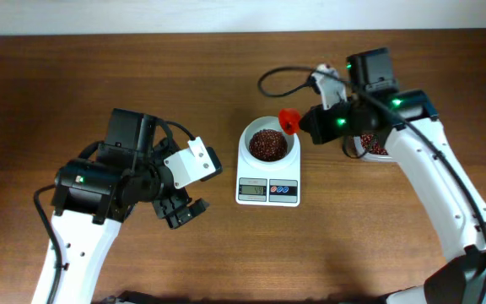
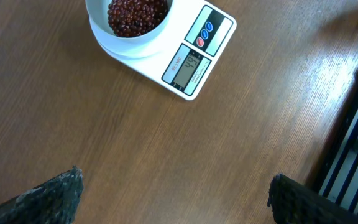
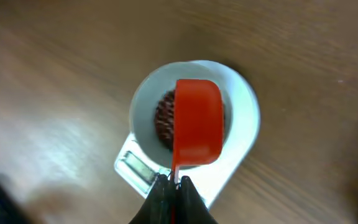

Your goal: Scoop and weigh 50g on scale

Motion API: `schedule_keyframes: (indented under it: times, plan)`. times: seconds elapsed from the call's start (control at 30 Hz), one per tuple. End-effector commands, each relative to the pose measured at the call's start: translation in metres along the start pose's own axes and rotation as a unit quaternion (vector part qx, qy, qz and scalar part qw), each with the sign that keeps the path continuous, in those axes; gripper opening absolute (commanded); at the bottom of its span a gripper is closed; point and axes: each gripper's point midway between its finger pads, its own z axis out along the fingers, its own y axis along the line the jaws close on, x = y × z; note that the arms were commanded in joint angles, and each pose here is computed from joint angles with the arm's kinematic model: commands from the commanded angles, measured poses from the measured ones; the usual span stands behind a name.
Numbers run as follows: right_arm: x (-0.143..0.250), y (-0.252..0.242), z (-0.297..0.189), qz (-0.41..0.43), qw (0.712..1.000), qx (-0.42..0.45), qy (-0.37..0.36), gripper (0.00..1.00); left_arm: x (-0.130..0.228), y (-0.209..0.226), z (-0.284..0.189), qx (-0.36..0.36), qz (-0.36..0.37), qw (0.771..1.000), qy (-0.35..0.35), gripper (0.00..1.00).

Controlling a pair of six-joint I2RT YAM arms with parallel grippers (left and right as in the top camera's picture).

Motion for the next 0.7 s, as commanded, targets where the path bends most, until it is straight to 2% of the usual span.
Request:
schedule_keyframes:
  times: [0.0,0.03,0.07,0.17,0.3,0.37,0.47,0.53,0.6,0.67]
  plan:
    - [-0.004,0.009,0.001,-0.057,0.998,0.017,-0.007,0.04,-0.003,0.0,-0.001,0.003,0.006,1.0,-0.008,0.99]
    - [-0.009,0.032,0.001,-0.093,0.994,-0.043,-0.022,0.04,-0.003,0.0,-0.001,0.003,0.006,1.0,-0.008,0.99]
    - [-0.01,0.04,0.0,-0.118,0.991,-0.064,-0.029,0.04,-0.003,0.0,-0.001,0.003,0.006,1.0,-0.008,0.99]
    - [-0.008,0.019,0.002,-0.108,0.994,-0.006,-0.016,0.04,-0.003,0.0,-0.001,0.003,0.006,1.0,-0.008,0.99]
    - [-0.006,0.026,0.002,-0.103,0.994,-0.027,-0.014,0.04,-0.003,0.0,-0.001,0.003,0.006,1.0,-0.008,0.99]
    - [-0.009,0.044,0.0,-0.108,0.991,-0.077,-0.027,0.04,-0.003,0.0,-0.001,0.003,0.006,1.0,-0.008,0.99]
    - [-0.001,0.016,0.003,-0.089,0.996,0.006,0.0,0.04,-0.003,0.0,-0.001,0.003,0.006,1.0,-0.008,0.99]
    - [-0.004,0.041,0.002,-0.111,0.992,-0.065,-0.015,0.04,-0.003,0.0,-0.001,0.003,0.006,1.0,-0.008,0.99]
    - [0.002,0.027,0.005,-0.105,0.994,-0.027,0.003,0.04,-0.003,0.0,-0.001,0.003,0.006,1.0,-0.008,0.99]
    - [0.0,0.036,0.004,-0.106,0.993,-0.054,-0.005,0.04,-0.003,0.0,-0.001,0.003,0.006,1.0,-0.008,0.99]
